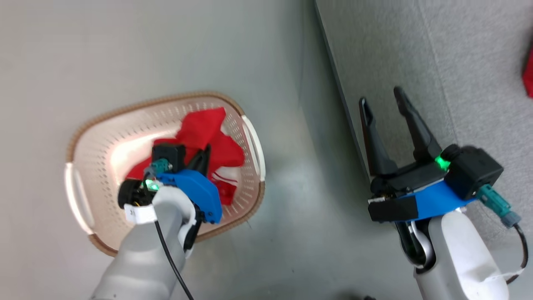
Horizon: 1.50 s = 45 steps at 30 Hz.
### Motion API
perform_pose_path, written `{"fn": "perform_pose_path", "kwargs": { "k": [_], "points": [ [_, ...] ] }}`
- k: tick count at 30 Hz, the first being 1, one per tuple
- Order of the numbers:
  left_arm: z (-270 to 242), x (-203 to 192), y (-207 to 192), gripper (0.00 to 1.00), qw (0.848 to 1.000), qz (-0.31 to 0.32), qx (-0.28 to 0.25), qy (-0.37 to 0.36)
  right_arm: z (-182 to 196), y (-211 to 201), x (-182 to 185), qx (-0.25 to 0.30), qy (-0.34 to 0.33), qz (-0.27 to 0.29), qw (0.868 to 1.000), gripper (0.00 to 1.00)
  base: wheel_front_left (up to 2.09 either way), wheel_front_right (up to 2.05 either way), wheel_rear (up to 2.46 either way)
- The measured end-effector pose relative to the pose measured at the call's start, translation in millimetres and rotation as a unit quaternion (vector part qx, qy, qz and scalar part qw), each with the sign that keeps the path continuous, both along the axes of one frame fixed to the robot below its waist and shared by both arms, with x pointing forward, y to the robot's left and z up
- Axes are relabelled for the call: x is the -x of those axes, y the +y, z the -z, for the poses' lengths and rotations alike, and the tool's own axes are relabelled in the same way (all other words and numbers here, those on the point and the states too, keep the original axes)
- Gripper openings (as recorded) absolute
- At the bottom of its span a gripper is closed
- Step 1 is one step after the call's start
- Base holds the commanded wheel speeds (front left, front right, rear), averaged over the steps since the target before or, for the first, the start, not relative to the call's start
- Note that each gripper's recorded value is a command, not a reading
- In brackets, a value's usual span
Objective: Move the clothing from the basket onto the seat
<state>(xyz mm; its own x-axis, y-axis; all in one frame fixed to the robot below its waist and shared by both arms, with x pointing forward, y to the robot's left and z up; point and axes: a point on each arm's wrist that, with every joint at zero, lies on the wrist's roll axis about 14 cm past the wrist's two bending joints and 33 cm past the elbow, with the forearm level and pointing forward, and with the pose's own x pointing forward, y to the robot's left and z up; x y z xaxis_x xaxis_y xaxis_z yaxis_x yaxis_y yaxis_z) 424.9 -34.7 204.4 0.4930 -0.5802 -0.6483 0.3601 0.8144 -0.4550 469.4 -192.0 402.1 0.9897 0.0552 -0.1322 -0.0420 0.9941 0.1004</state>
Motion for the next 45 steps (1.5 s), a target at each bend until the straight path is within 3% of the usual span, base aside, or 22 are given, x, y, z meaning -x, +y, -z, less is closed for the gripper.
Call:
{"fn": "perform_pose_path", "kwargs": {
  "k": [8,17,45],
  "points": [
    [-75,-2,0,0.00,0.997,-0.008,0.031,-0.076,-32,6,23,-0.007,-0.015,-0.002,1.000,1.00,0.00,0.00,0.00],
    [-161,0,-3,0.00,0.983,-0.006,0.060,-0.176,-75,29,46,-0.025,-0.054,-0.028,0.998,1.00,0.00,0.00,0.00],
    [-365,11,-15,0.00,0.899,0.027,0.132,-0.417,-109,80,91,-0.043,-0.075,-0.100,0.991,1.00,0.00,0.00,0.00]
  ]
}}
